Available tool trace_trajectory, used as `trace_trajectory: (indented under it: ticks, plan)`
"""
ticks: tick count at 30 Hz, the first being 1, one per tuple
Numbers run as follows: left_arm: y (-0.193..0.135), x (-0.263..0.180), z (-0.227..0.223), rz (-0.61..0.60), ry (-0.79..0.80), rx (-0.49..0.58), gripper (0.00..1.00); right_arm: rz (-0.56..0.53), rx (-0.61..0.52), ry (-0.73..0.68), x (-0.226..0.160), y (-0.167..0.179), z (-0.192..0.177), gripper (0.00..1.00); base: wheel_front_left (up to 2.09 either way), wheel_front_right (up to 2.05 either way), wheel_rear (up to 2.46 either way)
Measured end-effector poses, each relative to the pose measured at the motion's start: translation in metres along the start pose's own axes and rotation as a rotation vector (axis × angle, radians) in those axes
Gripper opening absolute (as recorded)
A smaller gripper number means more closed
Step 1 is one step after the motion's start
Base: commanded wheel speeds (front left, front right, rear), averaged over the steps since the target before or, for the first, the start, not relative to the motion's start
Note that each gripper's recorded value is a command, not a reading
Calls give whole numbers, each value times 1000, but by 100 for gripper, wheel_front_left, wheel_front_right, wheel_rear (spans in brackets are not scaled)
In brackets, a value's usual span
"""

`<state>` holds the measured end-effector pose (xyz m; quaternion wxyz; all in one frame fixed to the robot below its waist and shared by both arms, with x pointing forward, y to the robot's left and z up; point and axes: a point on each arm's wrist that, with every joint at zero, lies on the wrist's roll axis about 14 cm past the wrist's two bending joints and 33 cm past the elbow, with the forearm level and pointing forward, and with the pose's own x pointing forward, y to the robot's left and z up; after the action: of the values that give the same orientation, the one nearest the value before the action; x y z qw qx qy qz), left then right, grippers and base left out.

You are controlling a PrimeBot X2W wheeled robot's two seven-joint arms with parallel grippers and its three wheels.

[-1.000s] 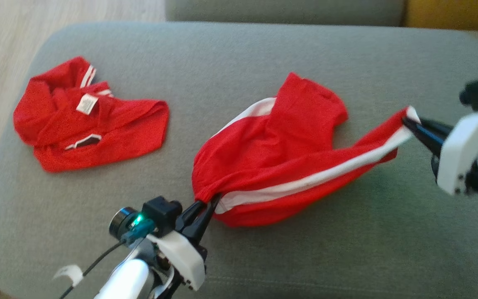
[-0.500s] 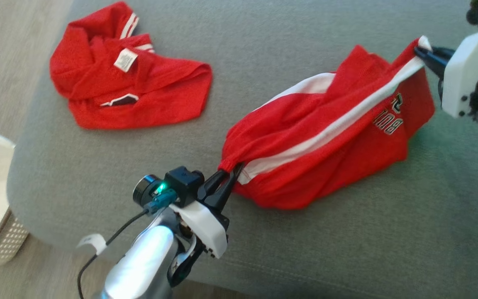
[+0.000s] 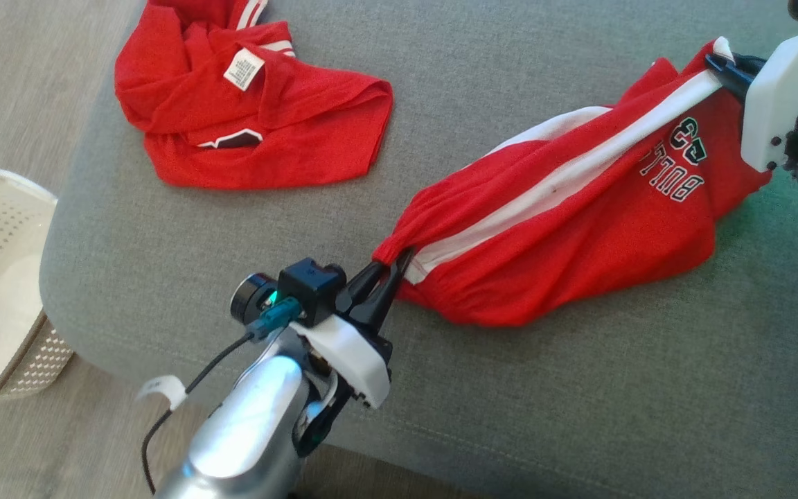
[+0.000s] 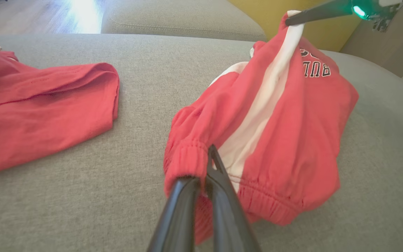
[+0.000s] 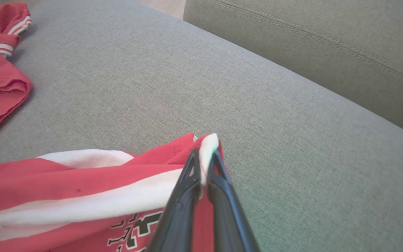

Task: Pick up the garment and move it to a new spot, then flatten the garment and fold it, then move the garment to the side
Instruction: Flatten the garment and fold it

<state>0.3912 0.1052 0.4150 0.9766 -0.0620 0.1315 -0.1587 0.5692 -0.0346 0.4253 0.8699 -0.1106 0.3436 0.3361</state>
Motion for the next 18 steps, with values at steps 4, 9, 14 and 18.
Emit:
trace_trajectory:
  ticks: [4,9,14,18]
  plan:
    - [3,5,1,7,0,-2,0,3,3,-2,8,-1,-3,0,0,0,0]
    - [5,7,-7,16,25,-1,0,13,13,-16,14,0,-7,0,0,0,0]
    - [12,11,-10,47,35,-13,97,14,32,-51,17,-2,-4,100,0,0,0]
    - [16,9,-5,80,23,-16,100,5,39,-75,12,-4,-1,100,0,0,0]
